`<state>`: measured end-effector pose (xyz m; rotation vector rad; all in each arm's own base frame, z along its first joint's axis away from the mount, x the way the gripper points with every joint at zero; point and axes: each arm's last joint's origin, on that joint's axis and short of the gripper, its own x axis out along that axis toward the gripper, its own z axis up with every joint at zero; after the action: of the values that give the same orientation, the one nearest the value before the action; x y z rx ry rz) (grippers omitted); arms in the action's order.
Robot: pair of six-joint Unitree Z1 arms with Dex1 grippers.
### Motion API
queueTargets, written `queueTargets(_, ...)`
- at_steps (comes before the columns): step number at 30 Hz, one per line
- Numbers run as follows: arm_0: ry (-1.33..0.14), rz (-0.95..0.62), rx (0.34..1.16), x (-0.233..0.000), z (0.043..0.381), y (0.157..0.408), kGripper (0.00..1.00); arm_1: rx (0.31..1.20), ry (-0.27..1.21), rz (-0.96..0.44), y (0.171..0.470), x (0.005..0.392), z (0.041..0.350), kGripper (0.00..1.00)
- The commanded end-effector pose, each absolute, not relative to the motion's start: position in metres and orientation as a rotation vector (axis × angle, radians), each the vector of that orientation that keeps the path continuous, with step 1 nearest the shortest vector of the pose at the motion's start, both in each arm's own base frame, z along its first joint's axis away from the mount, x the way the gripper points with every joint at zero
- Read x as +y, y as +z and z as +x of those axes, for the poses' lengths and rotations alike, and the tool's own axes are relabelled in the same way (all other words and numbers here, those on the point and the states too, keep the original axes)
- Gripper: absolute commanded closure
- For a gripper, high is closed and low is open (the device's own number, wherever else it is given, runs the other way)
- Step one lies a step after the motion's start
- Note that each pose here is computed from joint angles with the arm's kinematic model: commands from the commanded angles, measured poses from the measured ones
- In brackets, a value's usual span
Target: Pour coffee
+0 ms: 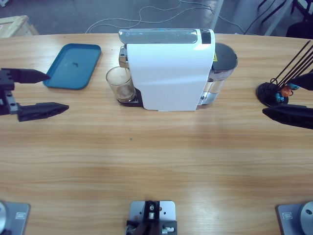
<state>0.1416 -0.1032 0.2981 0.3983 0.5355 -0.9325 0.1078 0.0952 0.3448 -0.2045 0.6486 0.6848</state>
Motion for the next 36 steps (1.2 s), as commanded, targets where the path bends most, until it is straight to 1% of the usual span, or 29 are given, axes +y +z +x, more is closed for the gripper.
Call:
queueTargets(1,-0.942,0.386,0.536,-0.105,0.140,0.297,0.000,0.663,0.718,-0.228,0.336,0.095,0.104,0.000)
queueTargets(5,-0.941,0.378,0.524,-0.104,0.138,0.300,0.000,0.668,0.719,-0.230,0.333,0.092,0.101,0.000)
queueTargets(7,-0.954,0.340,0.521,-0.104,0.137,0.300,0.000,0.673,0.719,-0.232,0.332,0.092,0.101,0.000)
queueTargets(9,-0.959,0.301,0.483,-0.103,0.134,0.302,0.000,0.680,0.718,-0.234,0.331,0.093,0.101,0.000)
queueTargets(12,-0.960,0.306,0.450,-0.107,0.140,0.302,0.000,0.695,0.721,-0.238,0.329,0.095,0.103,0.000)
queueTargets(15,-0.958,0.334,0.446,-0.115,0.160,0.299,0.000,0.709,0.719,-0.243,0.327,0.098,0.107,0.000)
queueTargets(17,-0.960,0.346,0.440,-0.119,0.183,0.296,0.000,0.717,0.718,-0.246,0.325,0.100,0.109,0.000)
queueTargets(21,-1.053,0.383,0.386,-0.123,0.216,0.292,0.000,0.728,0.716,-0.251,0.327,0.102,0.111,0.000)
queueTargets(23,-1.114,0.391,0.375,-0.128,0.233,0.283,0.000,0.739,0.715,-0.253,0.327,0.101,0.110,0.000)
queueTargets(26,-1.189,0.377,0.380,-0.135,0.256,0.270,0.000,0.763,0.715,-0.261,0.326,0.100,0.108,0.000)
queueTargets(29,-1.203,0.380,0.407,-0.142,0.273,0.247,0.000,0.778,0.713,-0.264,0.326,0.100,0.108,0.000)
queueTargets(33,-1.214,0.389,0.426,-0.146,0.284,0.230,0.000,0.814,0.721,-0.270,0.320,0.102,0.110,0.000)
queueTargets(36,-1.216,0.382,0.459,-0.150,0.293,0.212,0.000,0.836,0.730,-0.272,0.316,0.105,0.112,0.000)
